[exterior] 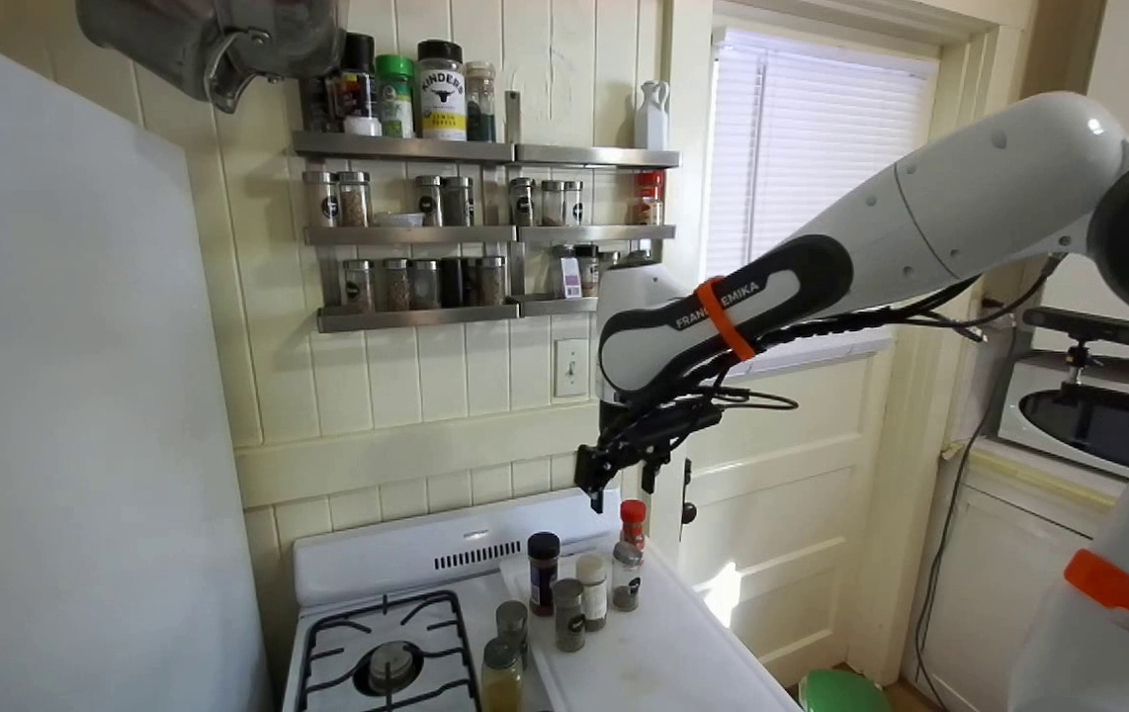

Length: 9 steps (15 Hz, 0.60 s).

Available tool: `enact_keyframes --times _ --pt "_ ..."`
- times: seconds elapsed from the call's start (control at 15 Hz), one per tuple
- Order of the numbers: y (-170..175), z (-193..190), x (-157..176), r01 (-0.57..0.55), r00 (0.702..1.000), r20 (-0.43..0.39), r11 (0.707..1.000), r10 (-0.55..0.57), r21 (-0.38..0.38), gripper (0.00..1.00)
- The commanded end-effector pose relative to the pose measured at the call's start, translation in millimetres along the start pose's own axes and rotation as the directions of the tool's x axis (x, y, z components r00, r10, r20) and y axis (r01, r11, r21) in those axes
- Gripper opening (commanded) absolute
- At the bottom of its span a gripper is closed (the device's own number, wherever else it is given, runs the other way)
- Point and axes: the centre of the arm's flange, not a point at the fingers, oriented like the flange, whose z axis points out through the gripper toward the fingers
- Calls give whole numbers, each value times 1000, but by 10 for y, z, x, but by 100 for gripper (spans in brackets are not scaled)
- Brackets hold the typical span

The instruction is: Put the grey cap on the bottle

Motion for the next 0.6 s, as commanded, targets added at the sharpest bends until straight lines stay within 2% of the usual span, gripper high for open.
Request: enact_keyframes --times 0.0,0.13,0.2,0.53 --pt "-173 -366 -359 12 1000 -3 999 -12 -47 100" --pt "-207 -488 -469 9 1000 -7 998 -9 -69 100" --pt "-194 -394 -252 18 1000 -8 999 -18 -33 100" --pt "-204 -485 -368 14 1000 -16 999 -15 -50 100"
